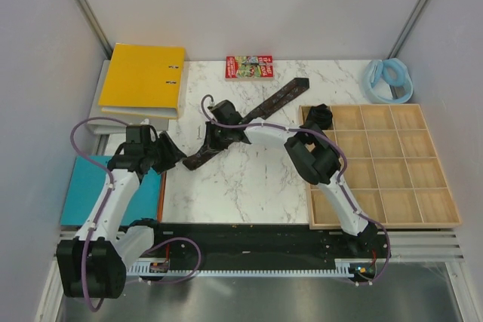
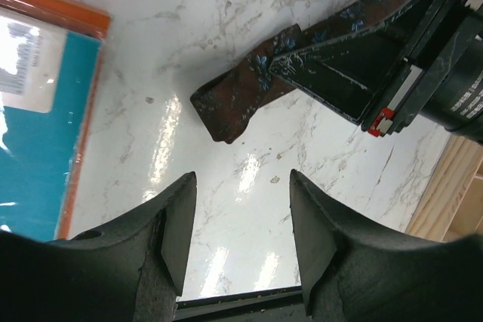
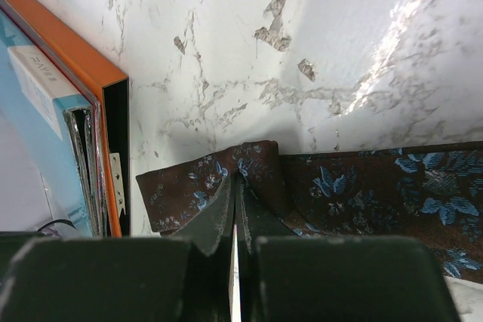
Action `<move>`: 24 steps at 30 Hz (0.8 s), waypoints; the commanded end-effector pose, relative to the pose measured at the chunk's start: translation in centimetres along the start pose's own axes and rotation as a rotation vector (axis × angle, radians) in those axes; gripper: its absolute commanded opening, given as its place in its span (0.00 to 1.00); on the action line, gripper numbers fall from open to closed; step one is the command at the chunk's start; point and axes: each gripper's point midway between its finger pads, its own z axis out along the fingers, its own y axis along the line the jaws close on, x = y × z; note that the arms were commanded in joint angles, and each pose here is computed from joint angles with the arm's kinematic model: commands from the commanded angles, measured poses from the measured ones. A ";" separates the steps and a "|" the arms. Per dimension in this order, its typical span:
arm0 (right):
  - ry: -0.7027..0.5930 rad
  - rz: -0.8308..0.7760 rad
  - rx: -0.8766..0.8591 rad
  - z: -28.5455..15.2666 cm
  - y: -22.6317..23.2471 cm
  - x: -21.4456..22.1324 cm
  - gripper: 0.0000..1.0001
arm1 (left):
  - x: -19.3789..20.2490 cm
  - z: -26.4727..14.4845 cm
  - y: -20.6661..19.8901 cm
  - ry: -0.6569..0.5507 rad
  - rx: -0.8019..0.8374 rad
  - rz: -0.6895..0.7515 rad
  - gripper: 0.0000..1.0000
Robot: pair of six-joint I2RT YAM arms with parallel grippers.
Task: Roll the ties
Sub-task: Roll the tie at the center of the board.
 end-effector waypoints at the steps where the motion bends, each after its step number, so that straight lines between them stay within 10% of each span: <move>1: -0.018 -0.008 0.023 -0.7 -1.2 -0.5 0.03 | 0.6 1.5 -1.0 -0.008 0.023 -0.047 0.58; 24: 0.012 0.013 0.020 -0.7 -3.0 1.9 0.02 | 1.3 5.6 -0.4 -0.154 0.106 -0.268 0.59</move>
